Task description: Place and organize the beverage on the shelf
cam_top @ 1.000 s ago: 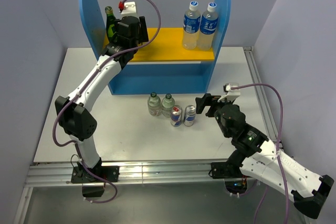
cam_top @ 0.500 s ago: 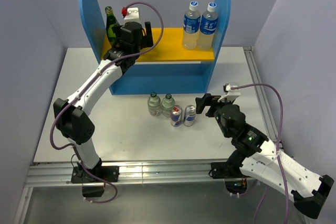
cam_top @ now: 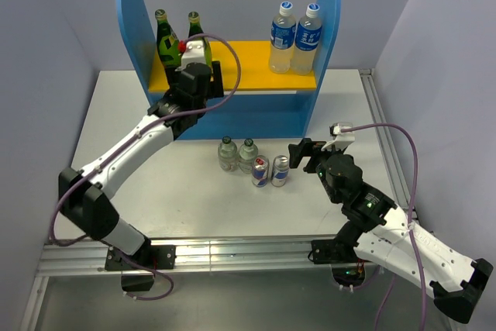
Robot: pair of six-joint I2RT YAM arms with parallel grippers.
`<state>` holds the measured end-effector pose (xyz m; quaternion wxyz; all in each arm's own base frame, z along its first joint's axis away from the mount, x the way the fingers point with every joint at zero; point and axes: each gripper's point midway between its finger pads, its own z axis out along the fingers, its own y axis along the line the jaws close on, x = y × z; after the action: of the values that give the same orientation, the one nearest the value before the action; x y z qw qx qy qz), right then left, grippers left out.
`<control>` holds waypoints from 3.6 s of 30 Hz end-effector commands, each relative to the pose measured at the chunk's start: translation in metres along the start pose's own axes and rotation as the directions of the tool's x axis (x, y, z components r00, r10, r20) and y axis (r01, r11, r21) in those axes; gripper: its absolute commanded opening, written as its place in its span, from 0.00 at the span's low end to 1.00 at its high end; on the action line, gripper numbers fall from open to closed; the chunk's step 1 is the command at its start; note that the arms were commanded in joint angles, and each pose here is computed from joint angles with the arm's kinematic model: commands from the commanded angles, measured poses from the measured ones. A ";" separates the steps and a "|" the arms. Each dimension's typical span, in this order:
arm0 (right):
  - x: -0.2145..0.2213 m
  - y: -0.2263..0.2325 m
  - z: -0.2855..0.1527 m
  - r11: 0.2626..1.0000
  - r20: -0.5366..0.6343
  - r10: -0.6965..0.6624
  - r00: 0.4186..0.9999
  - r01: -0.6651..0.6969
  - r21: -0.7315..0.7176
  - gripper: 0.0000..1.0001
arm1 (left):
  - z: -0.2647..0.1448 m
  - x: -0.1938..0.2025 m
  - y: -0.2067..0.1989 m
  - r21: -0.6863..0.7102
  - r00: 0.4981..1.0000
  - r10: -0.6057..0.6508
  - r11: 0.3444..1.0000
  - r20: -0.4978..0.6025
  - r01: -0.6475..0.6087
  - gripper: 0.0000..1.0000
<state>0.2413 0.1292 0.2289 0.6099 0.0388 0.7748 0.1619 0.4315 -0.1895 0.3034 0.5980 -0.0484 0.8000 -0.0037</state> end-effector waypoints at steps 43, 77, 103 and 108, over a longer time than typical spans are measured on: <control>0.010 0.009 0.012 1.000 -0.034 -0.015 0.999 0.015 -0.009 0.95 | -0.048 0.233 -0.044 0.156 0.997 0.018 0.988 -0.073 -0.007 0.99; 0.011 0.015 0.014 0.999 -0.042 -0.016 0.999 0.014 -0.031 0.95 | -0.017 0.162 -0.009 0.055 0.995 -0.049 0.998 0.088 0.044 0.00; 0.012 0.015 0.014 0.999 -0.042 -0.017 0.999 0.016 -0.032 0.95 | 0.119 0.131 0.077 -0.145 0.985 -0.113 0.981 0.128 0.132 0.00; 0.012 0.016 0.014 0.999 -0.045 -0.017 0.999 0.016 -0.038 0.95 | 0.133 0.132 0.083 -0.178 0.988 -0.111 0.976 0.105 0.129 0.03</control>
<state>0.2470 0.1455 0.2055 0.5809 0.0122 0.7987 0.1561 0.4845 -0.1187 0.0883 0.5849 -0.1212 0.8004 0.0508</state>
